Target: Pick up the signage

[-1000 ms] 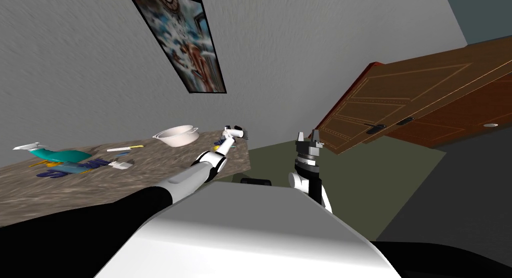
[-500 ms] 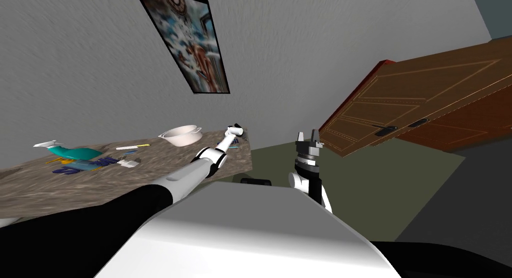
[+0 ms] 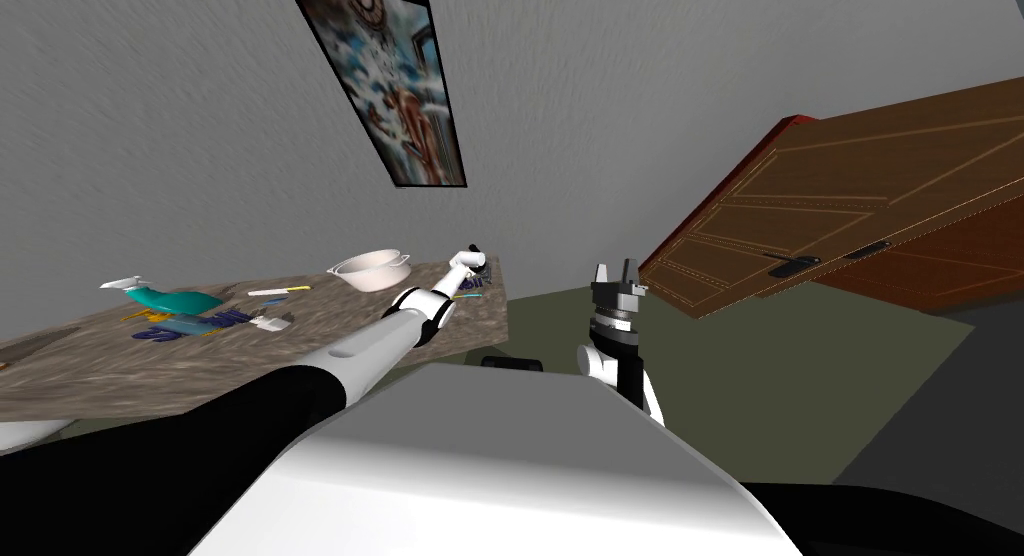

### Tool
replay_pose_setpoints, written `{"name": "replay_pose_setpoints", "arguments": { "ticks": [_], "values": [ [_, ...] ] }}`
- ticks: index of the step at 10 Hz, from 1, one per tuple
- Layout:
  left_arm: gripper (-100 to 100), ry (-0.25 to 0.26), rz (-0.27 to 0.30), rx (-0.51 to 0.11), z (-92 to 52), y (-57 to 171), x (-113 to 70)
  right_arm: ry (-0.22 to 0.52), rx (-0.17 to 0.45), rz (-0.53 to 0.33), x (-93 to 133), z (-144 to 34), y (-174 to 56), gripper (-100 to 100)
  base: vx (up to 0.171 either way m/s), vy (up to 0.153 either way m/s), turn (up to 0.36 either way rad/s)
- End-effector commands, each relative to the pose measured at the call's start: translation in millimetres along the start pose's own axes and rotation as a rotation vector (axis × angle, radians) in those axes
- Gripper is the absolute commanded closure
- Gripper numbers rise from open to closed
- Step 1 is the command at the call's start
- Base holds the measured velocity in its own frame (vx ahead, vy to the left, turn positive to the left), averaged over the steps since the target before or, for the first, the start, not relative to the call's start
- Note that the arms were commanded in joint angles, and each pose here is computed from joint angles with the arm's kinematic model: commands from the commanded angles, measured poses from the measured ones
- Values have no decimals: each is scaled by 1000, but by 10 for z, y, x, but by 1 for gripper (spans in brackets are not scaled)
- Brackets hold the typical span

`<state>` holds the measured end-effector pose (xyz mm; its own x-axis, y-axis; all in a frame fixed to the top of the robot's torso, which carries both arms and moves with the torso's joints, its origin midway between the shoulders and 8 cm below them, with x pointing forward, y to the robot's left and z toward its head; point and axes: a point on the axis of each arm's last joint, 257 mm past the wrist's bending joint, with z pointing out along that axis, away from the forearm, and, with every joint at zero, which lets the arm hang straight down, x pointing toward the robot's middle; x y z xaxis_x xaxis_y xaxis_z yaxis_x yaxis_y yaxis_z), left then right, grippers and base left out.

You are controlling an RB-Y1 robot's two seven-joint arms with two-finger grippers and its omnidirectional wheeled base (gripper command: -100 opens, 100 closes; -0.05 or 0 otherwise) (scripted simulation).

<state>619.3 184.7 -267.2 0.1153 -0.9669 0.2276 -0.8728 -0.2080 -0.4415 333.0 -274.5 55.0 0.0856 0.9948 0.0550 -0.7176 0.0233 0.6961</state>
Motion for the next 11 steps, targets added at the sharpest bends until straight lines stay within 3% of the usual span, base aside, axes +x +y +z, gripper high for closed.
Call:
{"name": "replay_pose_setpoints", "arguments": {
  "ticks": [1,7,11],
  "values": [
    [-100,-24,-6,-52,-48,43,-90,0,0,0,0,0,0,0,38,84,73],
    [-100,-90,-21,-237,-215,329,-329,0,0,0,0,0,0,0,32,70,56],
    [-100,-114,-31,-326,-326,469,-440,0,0,0,0,0,0,0,39,69,54]
  ]
}}
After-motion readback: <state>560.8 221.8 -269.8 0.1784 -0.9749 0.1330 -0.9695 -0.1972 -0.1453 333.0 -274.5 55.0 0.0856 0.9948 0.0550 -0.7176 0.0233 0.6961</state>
